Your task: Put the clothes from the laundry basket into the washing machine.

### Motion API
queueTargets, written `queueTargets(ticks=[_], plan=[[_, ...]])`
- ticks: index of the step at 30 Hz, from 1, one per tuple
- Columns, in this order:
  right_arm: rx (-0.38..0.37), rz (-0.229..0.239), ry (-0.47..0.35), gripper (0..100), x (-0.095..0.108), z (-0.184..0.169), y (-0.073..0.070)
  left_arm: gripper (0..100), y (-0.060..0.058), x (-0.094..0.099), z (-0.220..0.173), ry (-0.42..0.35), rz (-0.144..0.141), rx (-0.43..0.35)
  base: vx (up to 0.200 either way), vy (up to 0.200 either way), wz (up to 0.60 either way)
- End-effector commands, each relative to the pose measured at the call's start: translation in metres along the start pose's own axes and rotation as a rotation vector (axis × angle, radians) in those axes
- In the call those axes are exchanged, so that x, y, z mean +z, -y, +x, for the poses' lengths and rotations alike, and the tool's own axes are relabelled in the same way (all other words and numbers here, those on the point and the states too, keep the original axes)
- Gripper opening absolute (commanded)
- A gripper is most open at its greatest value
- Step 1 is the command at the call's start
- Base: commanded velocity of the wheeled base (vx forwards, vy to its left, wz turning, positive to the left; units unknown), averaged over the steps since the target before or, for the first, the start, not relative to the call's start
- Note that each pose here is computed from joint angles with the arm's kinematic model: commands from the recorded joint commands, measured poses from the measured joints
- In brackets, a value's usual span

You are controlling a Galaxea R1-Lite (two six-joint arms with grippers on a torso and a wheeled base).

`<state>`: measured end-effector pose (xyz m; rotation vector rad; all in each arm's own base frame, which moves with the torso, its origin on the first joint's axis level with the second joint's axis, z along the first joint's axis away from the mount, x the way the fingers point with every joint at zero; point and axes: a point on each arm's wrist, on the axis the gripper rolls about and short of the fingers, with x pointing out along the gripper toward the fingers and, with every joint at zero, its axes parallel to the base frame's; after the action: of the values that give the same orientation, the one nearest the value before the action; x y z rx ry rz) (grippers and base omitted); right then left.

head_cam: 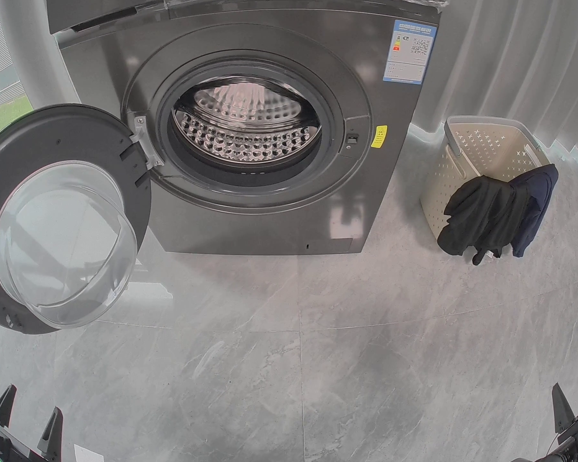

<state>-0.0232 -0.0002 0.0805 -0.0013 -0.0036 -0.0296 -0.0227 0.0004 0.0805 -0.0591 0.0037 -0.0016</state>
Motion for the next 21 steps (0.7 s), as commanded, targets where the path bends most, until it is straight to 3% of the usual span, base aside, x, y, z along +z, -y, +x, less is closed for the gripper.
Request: queueTargets(ticks=[1,6,21], plan=[[0.0,0.0,-0.01,100,-0.0051,0.0007,0.0,100,-0.0003,-0.0048,0.0002,-0.003,-0.001,0.0,0.0,0.0,0.0],[0.0,0.0,-0.01,100,-0.0051,0.0007,0.0,100,-0.0003,-0.0048,0.0002,-0.003,0.001,0.0,0.0,0.0,0.0],[0.0,0.0,-0.01,100,-0.0051,0.0007,0.0,100,-0.0003,-0.0048,0.0002,-0.003,0.001,0.0,0.2,0.0,0.0]])
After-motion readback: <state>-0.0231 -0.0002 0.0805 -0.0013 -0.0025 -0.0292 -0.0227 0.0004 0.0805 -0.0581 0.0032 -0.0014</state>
